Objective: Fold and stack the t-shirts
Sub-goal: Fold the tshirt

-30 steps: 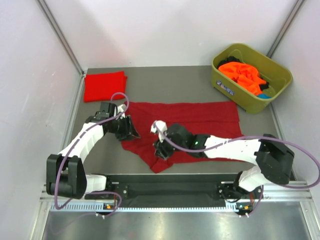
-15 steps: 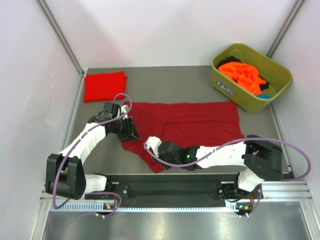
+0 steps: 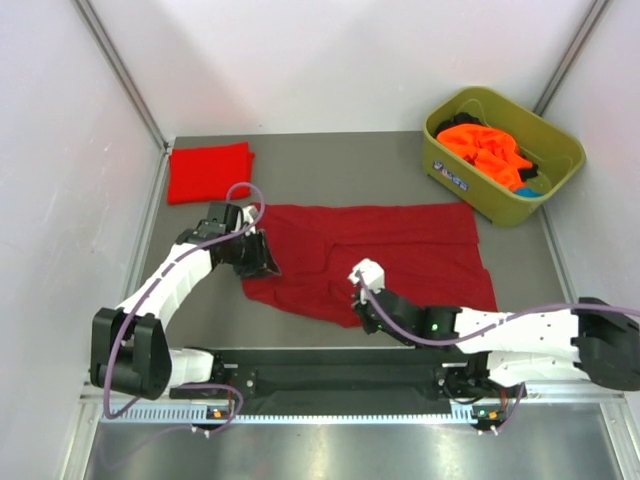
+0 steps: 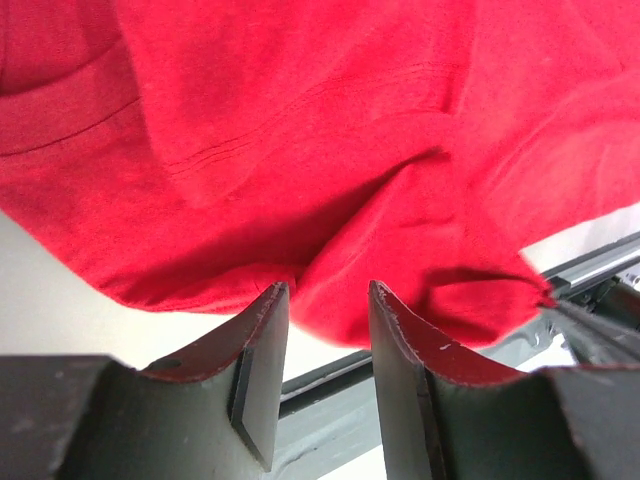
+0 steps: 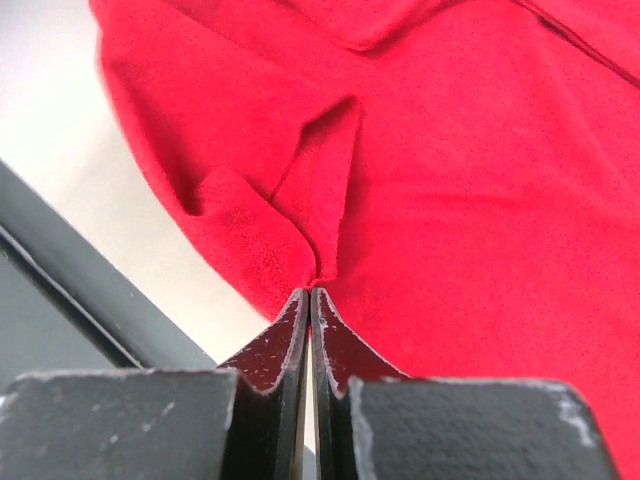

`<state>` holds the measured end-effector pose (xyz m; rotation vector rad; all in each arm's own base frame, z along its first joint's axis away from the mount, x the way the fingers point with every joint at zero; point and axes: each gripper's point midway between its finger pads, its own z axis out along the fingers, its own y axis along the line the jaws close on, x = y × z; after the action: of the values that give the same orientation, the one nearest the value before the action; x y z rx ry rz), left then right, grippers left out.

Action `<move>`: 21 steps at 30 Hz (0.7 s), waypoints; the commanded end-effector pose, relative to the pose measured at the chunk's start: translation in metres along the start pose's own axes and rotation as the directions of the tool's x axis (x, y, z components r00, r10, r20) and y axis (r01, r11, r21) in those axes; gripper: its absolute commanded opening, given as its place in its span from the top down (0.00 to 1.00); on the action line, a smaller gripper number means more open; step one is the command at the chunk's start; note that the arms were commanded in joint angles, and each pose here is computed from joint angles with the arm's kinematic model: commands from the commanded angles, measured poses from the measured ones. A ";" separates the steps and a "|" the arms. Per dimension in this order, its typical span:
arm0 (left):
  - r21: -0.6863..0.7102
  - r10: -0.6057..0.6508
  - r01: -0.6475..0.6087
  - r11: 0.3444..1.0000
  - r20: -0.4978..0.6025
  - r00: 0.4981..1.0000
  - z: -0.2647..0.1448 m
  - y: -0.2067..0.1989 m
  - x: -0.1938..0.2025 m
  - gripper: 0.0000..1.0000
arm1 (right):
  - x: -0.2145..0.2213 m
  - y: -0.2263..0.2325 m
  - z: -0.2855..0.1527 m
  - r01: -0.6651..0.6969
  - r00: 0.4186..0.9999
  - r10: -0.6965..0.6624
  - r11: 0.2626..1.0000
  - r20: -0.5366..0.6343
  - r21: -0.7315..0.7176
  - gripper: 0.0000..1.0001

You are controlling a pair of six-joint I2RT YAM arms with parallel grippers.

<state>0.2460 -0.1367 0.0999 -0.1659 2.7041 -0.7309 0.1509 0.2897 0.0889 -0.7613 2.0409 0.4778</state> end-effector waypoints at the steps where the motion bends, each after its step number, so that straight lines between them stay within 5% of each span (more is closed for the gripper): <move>1: 0.066 0.084 -0.087 0.994 0.047 0.995 -0.009 -0.021 -0.012 0.57 | 0.006 -0.016 -0.009 -0.166 0.985 0.162 0.983 0.059 0.076 1.00; 9: 0.107 0.206 -0.204 0.973 -0.005 0.979 0.007 -0.045 -0.003 0.57 | 0.033 0.004 -0.004 -0.282 0.959 0.282 0.959 -0.005 -0.024 0.98; 15: 0.068 0.185 -0.183 0.981 -0.036 0.982 0.014 -0.043 0.004 0.57 | 0.014 0.019 -0.016 -0.313 0.949 0.316 0.944 0.010 -0.103 0.78; 19: 0.038 0.148 -0.147 0.988 -0.028 0.989 0.015 -0.036 0.009 0.57 | -0.031 0.011 -0.021 -0.346 0.930 0.353 0.934 0.103 -0.085 0.56; 21: 0.045 0.136 -0.135 0.990 -0.035 0.990 0.016 -0.035 0.014 0.57 | -0.054 0.000 -0.015 -0.412 0.900 0.415 0.910 0.134 -0.051 0.56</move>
<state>0.2398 -0.1769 0.0976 0.0683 2.7349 -0.7552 0.1379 0.2791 0.0880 -0.4520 2.1491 0.6862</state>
